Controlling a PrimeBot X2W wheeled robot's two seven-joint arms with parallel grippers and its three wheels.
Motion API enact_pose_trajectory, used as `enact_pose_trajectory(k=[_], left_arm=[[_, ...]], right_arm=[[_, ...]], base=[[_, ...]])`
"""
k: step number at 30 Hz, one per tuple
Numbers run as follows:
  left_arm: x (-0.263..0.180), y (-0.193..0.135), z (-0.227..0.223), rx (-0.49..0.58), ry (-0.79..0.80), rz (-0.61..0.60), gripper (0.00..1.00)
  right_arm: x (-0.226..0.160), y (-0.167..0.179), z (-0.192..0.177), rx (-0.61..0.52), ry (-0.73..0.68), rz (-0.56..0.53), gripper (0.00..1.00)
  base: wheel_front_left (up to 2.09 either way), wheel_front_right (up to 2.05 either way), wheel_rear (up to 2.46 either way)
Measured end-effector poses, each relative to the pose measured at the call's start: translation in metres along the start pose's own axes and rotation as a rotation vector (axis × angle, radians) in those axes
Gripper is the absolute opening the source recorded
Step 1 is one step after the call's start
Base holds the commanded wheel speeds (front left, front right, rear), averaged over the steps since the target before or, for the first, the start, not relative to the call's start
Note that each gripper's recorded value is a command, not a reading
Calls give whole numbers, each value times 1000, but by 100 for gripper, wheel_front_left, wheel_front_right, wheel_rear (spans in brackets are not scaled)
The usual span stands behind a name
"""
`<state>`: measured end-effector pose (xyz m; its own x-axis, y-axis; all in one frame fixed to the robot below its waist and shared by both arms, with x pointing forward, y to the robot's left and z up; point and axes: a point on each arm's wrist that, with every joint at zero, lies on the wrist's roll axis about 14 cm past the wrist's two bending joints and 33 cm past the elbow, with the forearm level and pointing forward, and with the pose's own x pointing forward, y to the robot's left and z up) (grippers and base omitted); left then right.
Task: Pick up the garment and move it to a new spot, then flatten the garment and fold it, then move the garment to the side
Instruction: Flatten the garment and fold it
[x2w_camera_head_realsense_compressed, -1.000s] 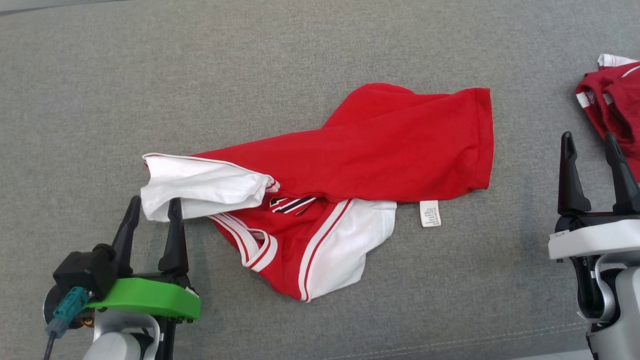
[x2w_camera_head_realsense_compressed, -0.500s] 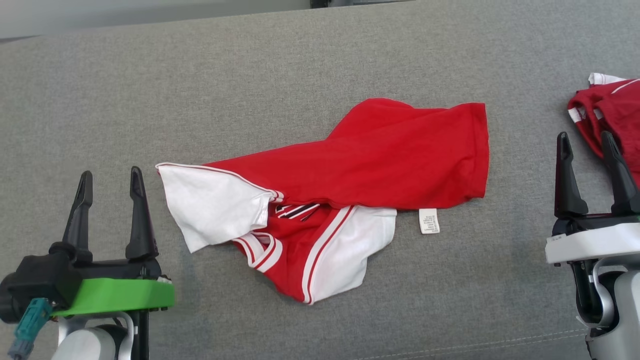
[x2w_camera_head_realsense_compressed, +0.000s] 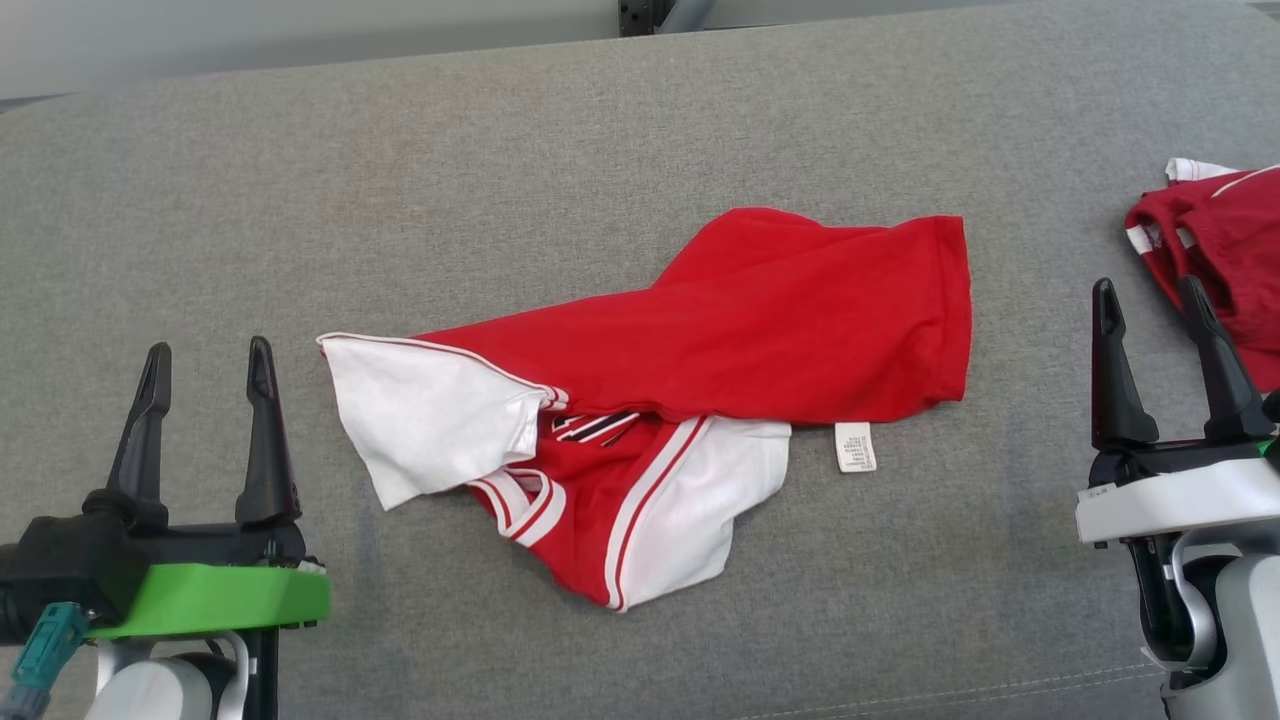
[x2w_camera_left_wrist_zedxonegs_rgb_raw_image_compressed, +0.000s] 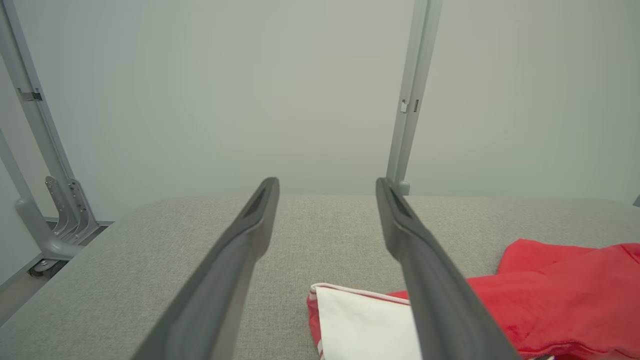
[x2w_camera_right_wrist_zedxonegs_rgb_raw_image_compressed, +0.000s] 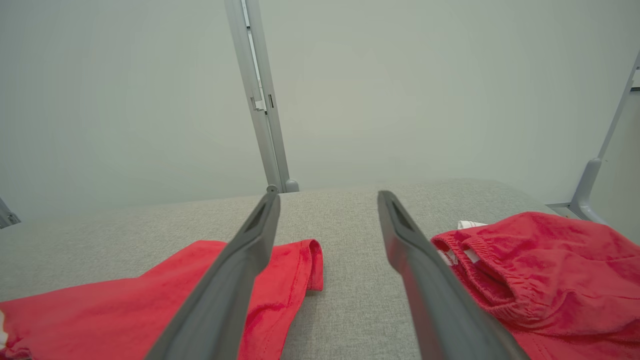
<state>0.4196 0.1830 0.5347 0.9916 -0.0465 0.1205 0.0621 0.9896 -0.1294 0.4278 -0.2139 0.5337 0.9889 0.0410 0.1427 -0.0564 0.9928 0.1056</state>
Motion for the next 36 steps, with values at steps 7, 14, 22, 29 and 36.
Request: enact_pose_trajectory(k=[7, 14, 22, 29, 36], left_arm=[[0, 6, -1, 10, -5, -14, 100], [0, 15, -8, 27, 17, -17, 100], [-15, 7, -73, -49, 254, -64, 100], [-41, -7, -142, -156, 517, -116, 100], [-37, -12, -169, -174, 585, -130, 100]], right_arm=[[5, 7, -6, 8, 11, 21, 100], [10, 12, -11, 14, 22, 39, 100], [15, 19, -27, 28, 61, 60, 100], [20, 21, -44, 39, 96, 63, 100], [20, 15, -54, 42, 118, 47, 100]], base=[[0, 0, 0], [0, 0, 0], [0, 0, 0], [0, 0, 0], [0, 0, 0]])
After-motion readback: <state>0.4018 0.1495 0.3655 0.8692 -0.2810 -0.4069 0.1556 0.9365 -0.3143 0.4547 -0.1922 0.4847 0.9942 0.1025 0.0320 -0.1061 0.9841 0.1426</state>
